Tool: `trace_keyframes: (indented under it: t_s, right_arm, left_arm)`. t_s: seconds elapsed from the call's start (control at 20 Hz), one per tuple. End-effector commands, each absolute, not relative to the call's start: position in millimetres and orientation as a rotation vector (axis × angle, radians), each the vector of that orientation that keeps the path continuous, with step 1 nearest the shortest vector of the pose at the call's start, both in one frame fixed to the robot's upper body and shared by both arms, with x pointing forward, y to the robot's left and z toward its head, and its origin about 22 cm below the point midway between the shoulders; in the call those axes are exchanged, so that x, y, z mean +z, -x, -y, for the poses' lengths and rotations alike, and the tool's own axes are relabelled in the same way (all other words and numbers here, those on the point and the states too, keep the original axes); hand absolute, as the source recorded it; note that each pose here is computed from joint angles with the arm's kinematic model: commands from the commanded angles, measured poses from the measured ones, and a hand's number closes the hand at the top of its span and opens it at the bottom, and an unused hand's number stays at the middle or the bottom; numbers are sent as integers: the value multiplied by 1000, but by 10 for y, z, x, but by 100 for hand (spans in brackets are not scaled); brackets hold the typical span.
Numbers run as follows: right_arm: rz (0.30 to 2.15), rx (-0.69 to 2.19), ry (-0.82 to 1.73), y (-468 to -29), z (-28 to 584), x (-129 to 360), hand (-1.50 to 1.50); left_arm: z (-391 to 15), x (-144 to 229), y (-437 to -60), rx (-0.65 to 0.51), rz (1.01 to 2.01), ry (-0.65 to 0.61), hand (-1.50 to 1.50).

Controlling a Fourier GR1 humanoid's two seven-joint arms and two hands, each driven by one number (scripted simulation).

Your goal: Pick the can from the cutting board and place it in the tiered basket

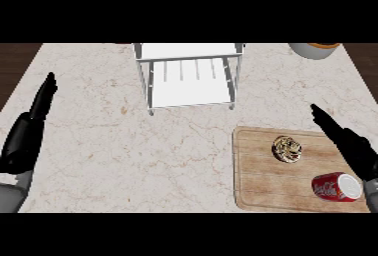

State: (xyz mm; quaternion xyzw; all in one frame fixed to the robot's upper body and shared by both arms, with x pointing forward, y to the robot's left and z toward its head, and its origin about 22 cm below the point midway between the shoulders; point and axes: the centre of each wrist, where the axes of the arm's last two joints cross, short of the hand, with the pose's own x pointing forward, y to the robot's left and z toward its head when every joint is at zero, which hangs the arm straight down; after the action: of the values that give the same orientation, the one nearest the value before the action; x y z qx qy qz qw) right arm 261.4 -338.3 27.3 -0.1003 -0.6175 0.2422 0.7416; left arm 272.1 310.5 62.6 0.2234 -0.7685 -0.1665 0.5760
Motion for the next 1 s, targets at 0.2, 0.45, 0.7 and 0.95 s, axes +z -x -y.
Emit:
trace_keyframes:
  t_s: [0.2, 0.45, 0.7, 0.95]
  right_arm:
    - [1437, -237, 525, -2829, 3528, 425, -150]
    - [1403, -602, 702, -2851, 3188, 148, -150]
    - [1543, -497, 939, -2789, 2825, 263, -150]
    - [1320, -222, 1074, -2682, 3219, 578, -150]
  left_arm:
    - [-2738, 198, -2585, -248, 1650, -201, 0]
    - [-2455, -131, -2419, -209, 1541, 23, 0]
    - [-2369, -201, -2551, -224, 1522, 65, 0]
    - [-2422, -183, -2488, -220, 1510, 56, 0]
